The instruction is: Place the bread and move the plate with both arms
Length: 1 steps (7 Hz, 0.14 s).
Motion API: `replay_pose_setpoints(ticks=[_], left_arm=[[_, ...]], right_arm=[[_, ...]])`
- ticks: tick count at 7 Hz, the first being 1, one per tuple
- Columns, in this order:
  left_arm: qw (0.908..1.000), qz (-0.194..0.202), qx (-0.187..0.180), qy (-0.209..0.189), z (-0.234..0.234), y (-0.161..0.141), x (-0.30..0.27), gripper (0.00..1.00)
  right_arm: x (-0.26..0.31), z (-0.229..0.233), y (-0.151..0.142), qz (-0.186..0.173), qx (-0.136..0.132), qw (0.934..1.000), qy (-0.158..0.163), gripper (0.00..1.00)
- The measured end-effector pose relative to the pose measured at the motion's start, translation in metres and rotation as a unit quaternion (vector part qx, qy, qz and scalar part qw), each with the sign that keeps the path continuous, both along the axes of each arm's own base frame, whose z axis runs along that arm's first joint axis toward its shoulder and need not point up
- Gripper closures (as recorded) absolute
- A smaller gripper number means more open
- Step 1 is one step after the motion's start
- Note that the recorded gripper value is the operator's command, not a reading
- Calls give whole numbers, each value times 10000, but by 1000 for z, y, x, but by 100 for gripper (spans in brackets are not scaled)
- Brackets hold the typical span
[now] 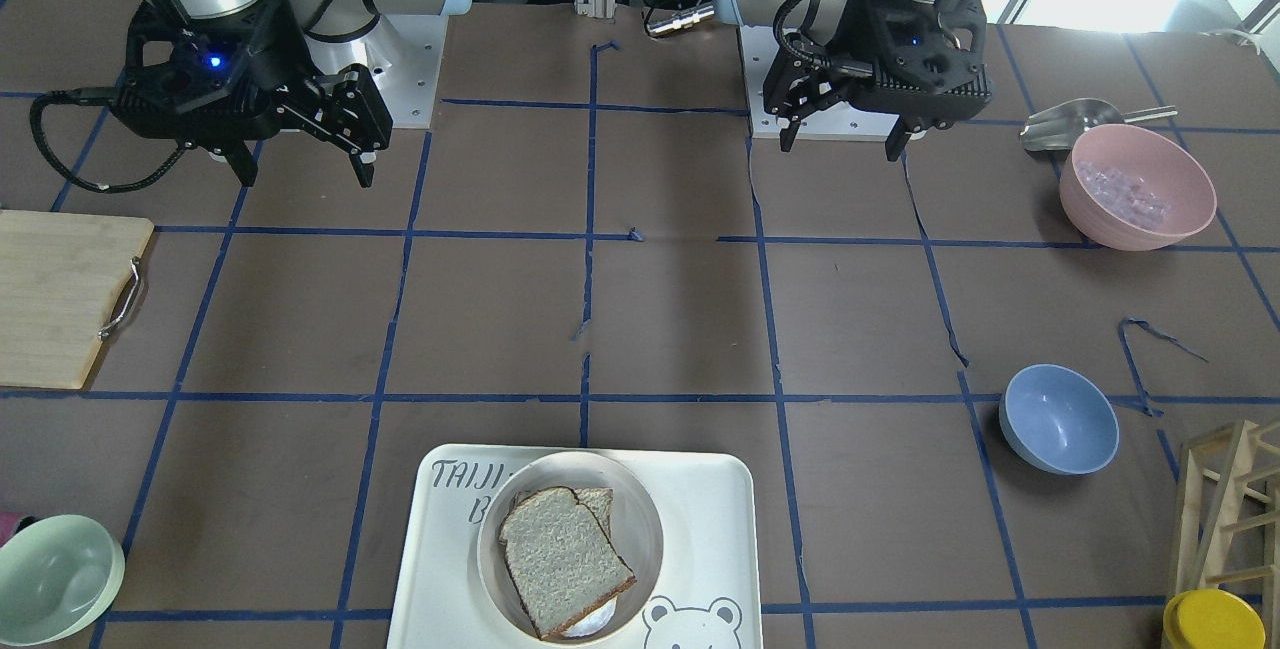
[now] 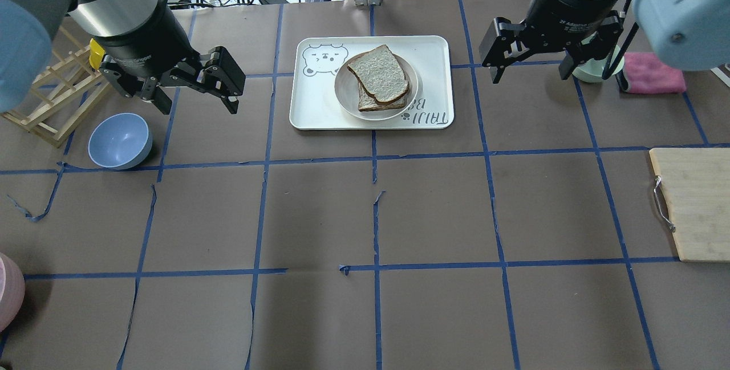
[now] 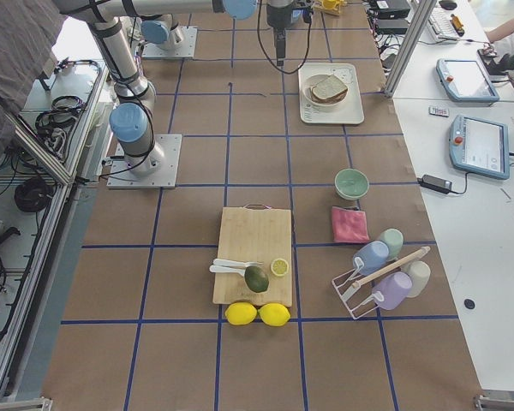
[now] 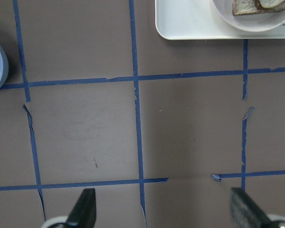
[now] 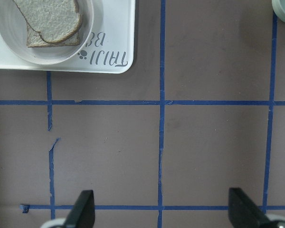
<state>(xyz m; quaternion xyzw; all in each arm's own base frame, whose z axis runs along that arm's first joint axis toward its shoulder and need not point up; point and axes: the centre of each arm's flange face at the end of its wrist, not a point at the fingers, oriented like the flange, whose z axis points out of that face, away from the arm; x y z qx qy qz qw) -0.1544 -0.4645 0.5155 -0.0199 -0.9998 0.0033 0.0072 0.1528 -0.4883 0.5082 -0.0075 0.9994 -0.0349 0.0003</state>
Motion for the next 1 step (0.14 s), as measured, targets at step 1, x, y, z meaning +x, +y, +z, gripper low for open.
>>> replay_pose_setpoints(ticks=[1], left_arm=[[10000, 12, -18, 2, 1, 0, 1, 0]], right_arm=[[0, 0, 0, 0, 1, 10000, -1, 0]])
